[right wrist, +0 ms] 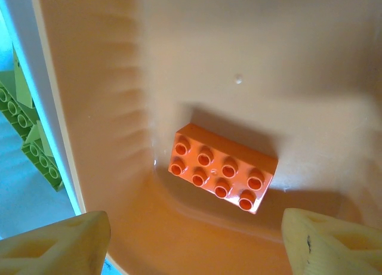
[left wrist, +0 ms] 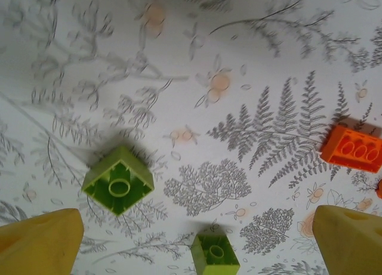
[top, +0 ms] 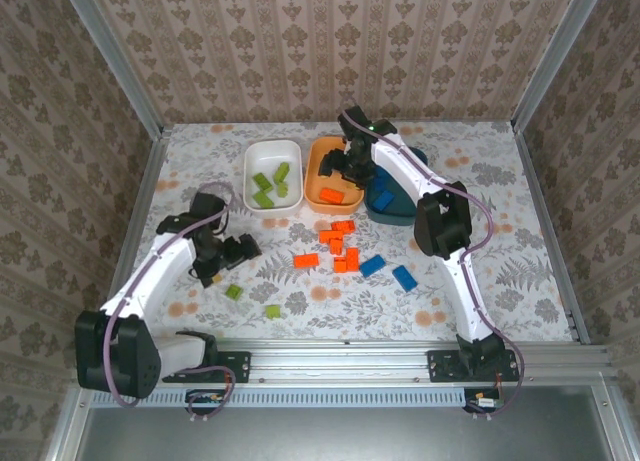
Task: Sort the legos into containers by color
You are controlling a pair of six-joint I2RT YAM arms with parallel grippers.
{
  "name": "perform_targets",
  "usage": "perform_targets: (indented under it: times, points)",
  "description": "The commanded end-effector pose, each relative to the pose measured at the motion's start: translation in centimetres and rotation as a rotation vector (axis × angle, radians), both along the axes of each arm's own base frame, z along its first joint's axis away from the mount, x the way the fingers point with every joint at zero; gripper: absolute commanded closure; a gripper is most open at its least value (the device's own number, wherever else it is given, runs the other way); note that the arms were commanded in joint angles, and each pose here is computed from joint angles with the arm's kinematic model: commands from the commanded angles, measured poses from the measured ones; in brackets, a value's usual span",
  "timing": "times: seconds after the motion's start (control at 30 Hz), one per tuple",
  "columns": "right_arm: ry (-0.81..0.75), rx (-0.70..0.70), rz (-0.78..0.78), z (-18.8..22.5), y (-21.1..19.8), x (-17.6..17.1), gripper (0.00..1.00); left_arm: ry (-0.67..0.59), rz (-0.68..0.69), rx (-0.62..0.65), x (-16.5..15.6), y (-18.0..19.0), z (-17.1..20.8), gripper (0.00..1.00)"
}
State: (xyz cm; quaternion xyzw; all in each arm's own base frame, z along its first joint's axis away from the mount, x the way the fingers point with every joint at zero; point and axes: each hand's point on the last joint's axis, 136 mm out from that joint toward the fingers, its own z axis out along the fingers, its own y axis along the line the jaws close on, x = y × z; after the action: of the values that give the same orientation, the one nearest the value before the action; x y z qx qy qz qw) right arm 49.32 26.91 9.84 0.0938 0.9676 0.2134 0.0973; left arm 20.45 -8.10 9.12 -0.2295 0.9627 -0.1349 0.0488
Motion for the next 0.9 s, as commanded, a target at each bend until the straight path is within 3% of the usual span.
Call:
perform_targets:
  times: [0.0,0.17,0.3,0.67,0.87]
  points:
    - [-0.046,0.024,0.052,4.5,0.1,-1.4,0.24,0.088,0.177,-0.062,-2.6,0.1,-0.6,0.0]
    - [-0.074,-0.016,0.117,6.2,-1.0,-3.8,0.25,0.138,0.332,-0.121,-4.7,0.3,-2.9,0.0]
    - [-0.056,-0.055,0.212,6.3,-2.6,-8.1,0.26,0.158,0.434,-0.147,-5.9,0.7,-4.7,0.01]
    - [0.175,-0.187,0.321,0.4,-9.8,-22.4,0.31,0.128,0.585,-0.188,-4.0,2.3,-6.6,0.1]
    - [0.223,-0.126,0.27,-1.4,-9.8,-24.8,0.34,0.134,0.566,-0.194,-2.0,2.5,-6.7,0.29]
